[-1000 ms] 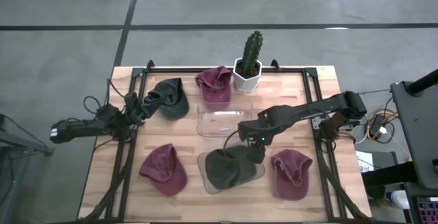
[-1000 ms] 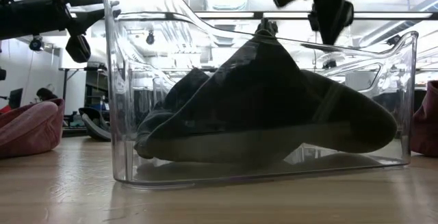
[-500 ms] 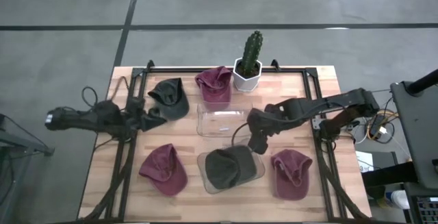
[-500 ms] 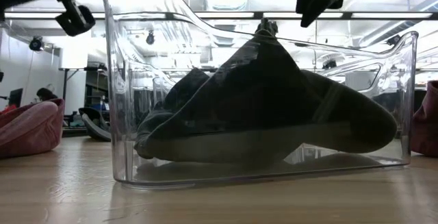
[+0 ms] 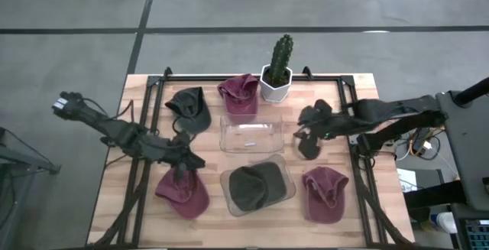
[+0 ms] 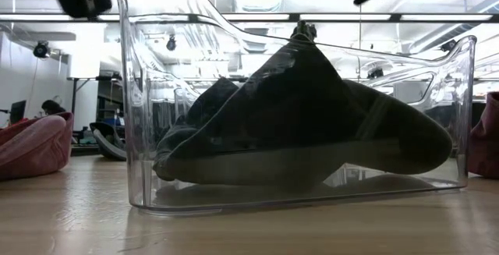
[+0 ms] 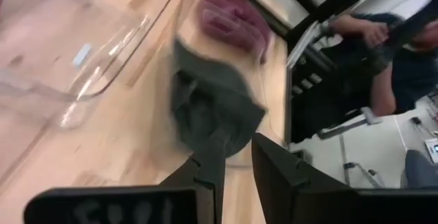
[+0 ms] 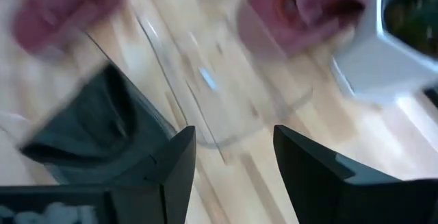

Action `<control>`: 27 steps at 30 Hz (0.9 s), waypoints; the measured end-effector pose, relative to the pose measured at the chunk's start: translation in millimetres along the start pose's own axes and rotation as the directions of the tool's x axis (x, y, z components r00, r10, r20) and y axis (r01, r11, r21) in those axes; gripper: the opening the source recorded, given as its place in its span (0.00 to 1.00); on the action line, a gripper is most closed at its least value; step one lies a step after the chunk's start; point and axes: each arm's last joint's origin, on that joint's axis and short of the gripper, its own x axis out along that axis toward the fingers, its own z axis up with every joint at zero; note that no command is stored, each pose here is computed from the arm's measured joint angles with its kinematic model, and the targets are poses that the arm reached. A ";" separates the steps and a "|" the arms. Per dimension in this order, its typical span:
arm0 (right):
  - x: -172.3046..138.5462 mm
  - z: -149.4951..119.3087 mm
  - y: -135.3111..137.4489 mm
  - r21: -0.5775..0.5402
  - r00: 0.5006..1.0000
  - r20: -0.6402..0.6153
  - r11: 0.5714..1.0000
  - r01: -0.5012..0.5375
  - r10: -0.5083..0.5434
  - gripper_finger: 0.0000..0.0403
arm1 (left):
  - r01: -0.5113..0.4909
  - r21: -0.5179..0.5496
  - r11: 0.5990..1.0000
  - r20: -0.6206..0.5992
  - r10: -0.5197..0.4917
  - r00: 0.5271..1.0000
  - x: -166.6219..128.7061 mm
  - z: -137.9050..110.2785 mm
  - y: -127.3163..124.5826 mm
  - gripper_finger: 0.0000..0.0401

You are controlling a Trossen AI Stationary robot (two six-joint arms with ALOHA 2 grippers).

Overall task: Pick & Place hat
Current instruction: Adjust the bottom transparent bin

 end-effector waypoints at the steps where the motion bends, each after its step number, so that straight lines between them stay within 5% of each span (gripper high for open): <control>1: -4.7 -3.3 -4.0 0.002 0.998 0.048 1.000 -0.028 0.028 0.48 | -0.002 0.004 1.000 -0.001 0.002 1.000 3.5 2.3 -5.9 0.16; 9: -19.6 -33.2 -27.2 0.020 0.914 0.345 0.971 -0.237 0.216 0.48 | -0.163 -0.009 0.987 -0.086 0.161 0.983 51.2 1.9 -23.7 0.16; 18: -19.8 -46.8 -30.9 -0.025 0.876 0.329 0.931 -0.365 0.352 0.48 | -0.300 -0.162 0.940 -0.177 0.271 0.946 100.3 -3.9 -40.2 0.16; 27: -18.3 -45.2 -27.9 -0.100 0.874 0.305 0.926 -0.365 0.377 0.48 | -0.496 -0.229 0.837 -0.321 0.416 0.851 135.8 -13.4 -48.1 0.16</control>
